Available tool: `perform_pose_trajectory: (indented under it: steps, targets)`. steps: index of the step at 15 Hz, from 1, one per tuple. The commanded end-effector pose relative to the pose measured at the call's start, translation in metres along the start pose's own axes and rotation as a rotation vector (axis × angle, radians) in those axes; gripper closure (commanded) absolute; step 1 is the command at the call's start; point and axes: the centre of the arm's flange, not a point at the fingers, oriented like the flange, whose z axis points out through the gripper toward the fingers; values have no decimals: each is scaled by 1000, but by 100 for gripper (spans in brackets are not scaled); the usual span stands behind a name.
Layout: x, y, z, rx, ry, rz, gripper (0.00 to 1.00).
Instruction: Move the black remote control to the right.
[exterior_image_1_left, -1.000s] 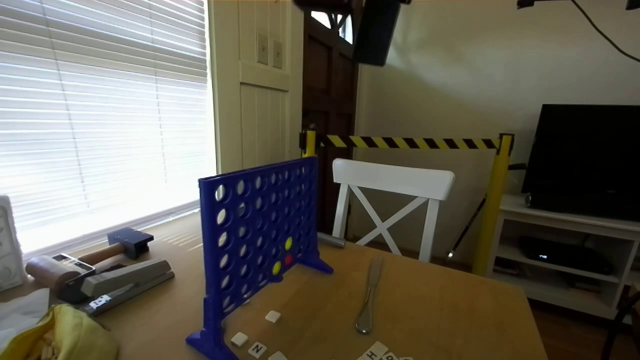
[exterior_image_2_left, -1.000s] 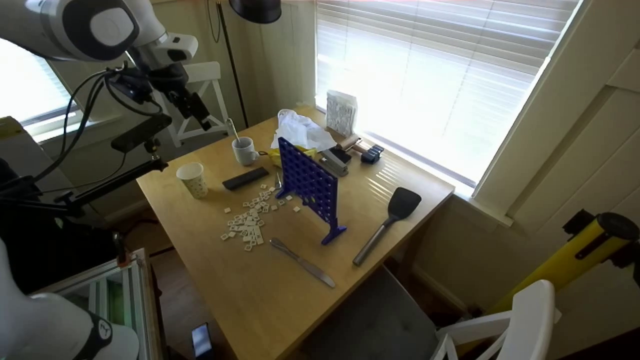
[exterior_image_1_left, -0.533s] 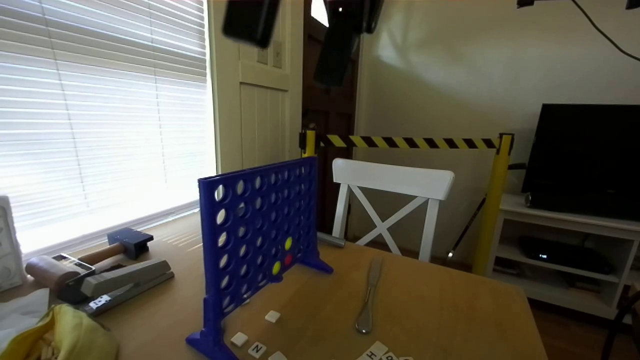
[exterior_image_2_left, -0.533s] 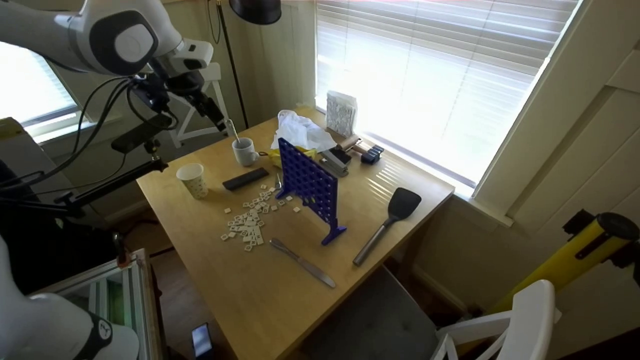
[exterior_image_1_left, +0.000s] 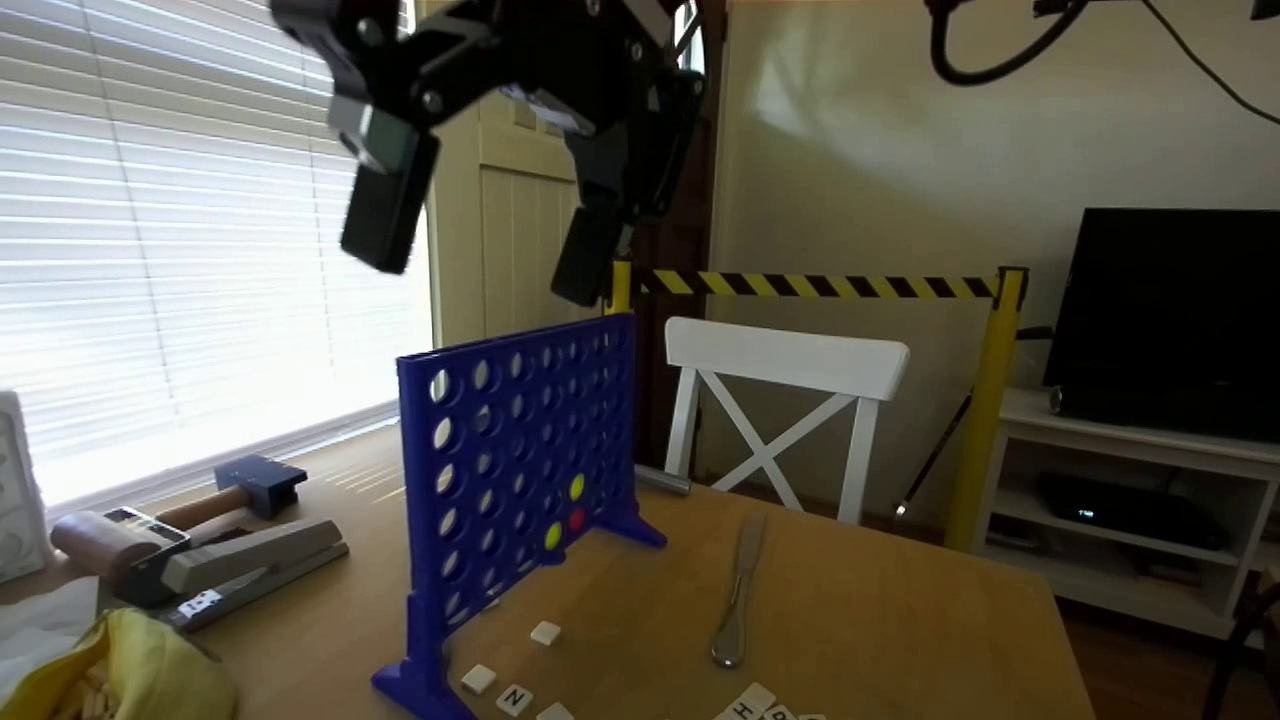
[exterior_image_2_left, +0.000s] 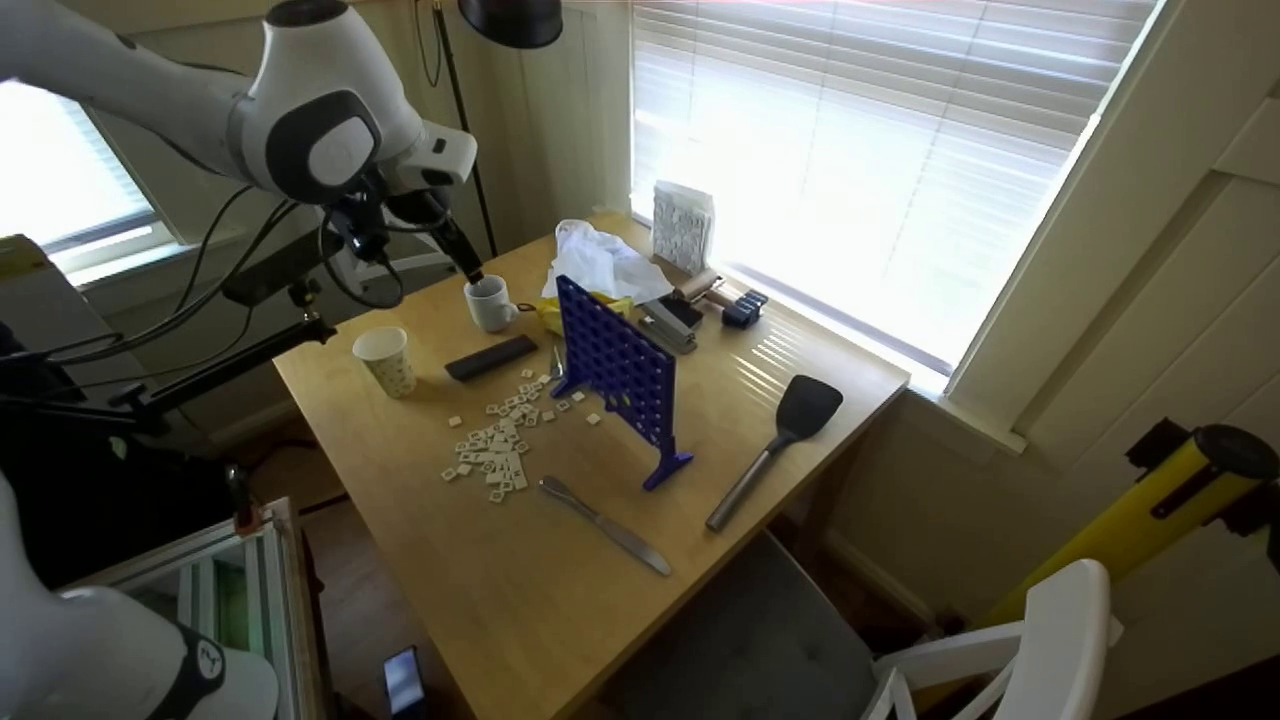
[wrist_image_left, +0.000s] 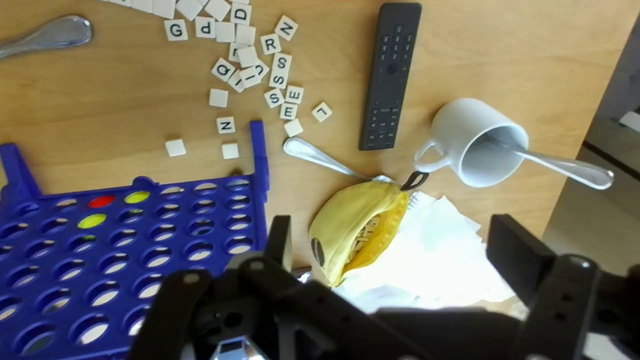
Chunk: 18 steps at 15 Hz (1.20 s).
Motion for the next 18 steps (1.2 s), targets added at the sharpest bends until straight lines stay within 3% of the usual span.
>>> perform_pose_trajectory:
  steps: [1,2,6,9,12,18]
  targets:
    - [-6,-3,10,176,-57,8,0]
    - [-4,-6,10,75,-34,4,0]
    - [-5,-15,17,129,-50,3,0]
    - [-1,-11,54,179,-95,-20,0]
    - [1,2,83,289,-166,-57,0]
    - [8,29,88,547,-336,-98,0]
